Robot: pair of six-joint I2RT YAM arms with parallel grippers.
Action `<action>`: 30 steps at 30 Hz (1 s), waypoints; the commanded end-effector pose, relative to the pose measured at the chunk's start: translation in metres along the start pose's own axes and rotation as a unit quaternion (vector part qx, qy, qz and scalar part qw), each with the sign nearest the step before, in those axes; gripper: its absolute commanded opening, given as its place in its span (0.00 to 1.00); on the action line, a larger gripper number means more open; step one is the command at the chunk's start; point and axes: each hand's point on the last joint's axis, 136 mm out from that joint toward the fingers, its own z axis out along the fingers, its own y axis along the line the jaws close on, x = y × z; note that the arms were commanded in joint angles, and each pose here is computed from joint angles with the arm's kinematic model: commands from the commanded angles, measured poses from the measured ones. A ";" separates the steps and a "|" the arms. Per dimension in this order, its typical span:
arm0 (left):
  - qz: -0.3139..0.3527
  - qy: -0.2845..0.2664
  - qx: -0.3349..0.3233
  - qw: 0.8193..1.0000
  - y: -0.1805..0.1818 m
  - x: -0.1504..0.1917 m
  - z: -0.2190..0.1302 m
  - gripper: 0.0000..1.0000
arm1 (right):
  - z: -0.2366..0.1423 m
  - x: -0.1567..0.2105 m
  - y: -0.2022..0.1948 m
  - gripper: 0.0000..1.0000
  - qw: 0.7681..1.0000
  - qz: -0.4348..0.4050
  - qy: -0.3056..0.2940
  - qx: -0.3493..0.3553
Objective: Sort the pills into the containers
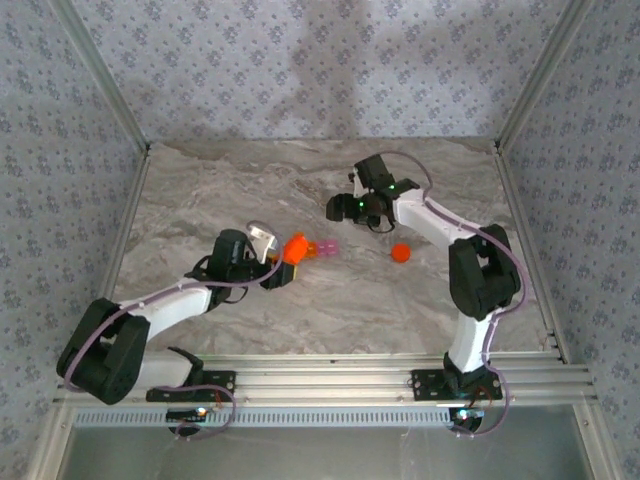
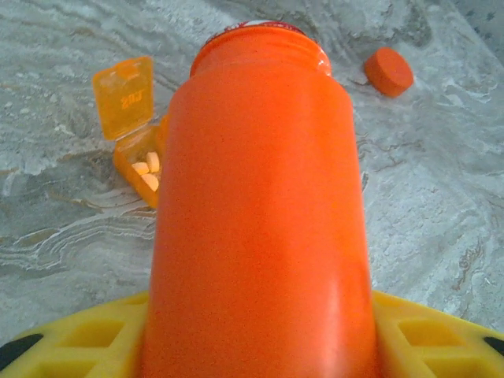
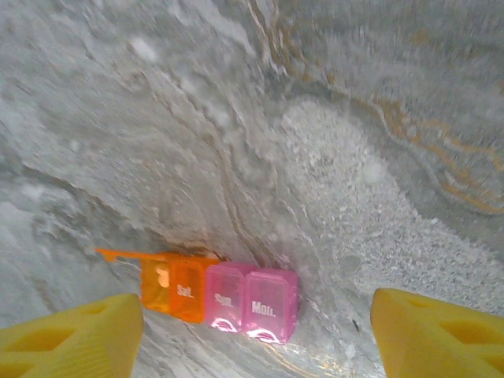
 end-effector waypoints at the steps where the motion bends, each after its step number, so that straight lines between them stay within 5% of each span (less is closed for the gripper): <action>1: 0.038 -0.063 0.025 0.997 -0.016 -0.024 -0.007 0.00 | -0.012 -0.008 -0.007 0.78 1.000 0.013 -0.026 0.010; 15: 0.108 -0.149 0.019 0.983 -0.032 -0.049 -0.011 0.00 | -0.049 -0.010 -0.076 0.78 0.991 0.076 -0.078 0.080; 30: 0.216 -0.231 0.057 0.947 -0.060 -0.089 0.004 0.00 | -0.050 0.005 -0.140 0.78 0.984 0.084 -0.069 0.141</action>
